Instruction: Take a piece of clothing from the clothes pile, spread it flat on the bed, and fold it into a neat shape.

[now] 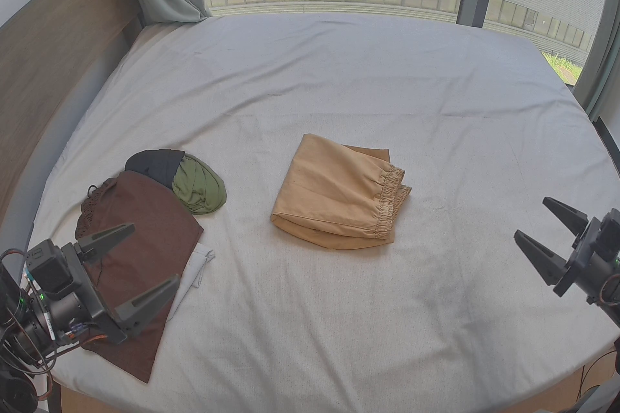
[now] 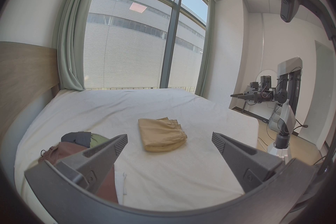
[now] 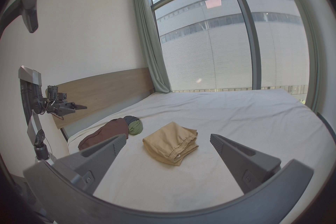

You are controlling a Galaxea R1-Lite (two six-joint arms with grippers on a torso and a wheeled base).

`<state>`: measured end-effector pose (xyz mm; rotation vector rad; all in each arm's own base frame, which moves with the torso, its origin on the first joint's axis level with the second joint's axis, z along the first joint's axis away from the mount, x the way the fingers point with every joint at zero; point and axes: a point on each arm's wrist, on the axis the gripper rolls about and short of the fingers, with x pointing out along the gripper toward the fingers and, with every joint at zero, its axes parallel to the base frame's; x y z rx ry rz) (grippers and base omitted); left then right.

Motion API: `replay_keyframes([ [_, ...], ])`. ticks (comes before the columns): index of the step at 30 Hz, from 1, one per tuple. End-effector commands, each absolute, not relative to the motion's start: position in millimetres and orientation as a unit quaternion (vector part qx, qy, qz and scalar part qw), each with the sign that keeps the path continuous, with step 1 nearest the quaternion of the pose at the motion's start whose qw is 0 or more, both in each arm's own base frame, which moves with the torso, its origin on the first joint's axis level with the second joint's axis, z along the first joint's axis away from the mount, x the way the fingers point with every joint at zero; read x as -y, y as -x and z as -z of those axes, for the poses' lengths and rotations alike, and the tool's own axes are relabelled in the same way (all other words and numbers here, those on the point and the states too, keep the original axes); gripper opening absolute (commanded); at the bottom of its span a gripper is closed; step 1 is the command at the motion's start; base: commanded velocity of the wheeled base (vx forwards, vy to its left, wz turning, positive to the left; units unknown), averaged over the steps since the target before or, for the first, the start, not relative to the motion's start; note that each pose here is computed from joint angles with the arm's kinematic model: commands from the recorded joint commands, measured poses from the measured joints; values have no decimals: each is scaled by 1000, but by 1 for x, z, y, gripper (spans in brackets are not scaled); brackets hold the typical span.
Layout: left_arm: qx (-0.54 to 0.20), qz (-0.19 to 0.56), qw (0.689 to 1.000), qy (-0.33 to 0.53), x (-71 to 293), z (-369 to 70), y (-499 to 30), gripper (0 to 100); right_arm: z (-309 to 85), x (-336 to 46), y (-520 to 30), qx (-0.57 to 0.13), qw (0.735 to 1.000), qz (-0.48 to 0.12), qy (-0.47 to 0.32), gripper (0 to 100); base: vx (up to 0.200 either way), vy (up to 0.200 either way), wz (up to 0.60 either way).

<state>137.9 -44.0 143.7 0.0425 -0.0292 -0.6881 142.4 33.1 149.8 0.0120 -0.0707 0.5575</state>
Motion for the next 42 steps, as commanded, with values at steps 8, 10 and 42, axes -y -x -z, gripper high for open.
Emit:
replay_keyframes([
  [8,6,322,946,-20,25,-144,-70,100,-160,-13,-49,109,965,-236,15,100,0,0,0],
  [10,0,322,947,-21,23,-141,-63,100,-155,-12,-38,107,965,-237,14,100,0,0,0],
  [42,-7,159,987,-10,2,-85,16,100,-84,0,16,-8,998,-56,-14,100,0,0,0],
])
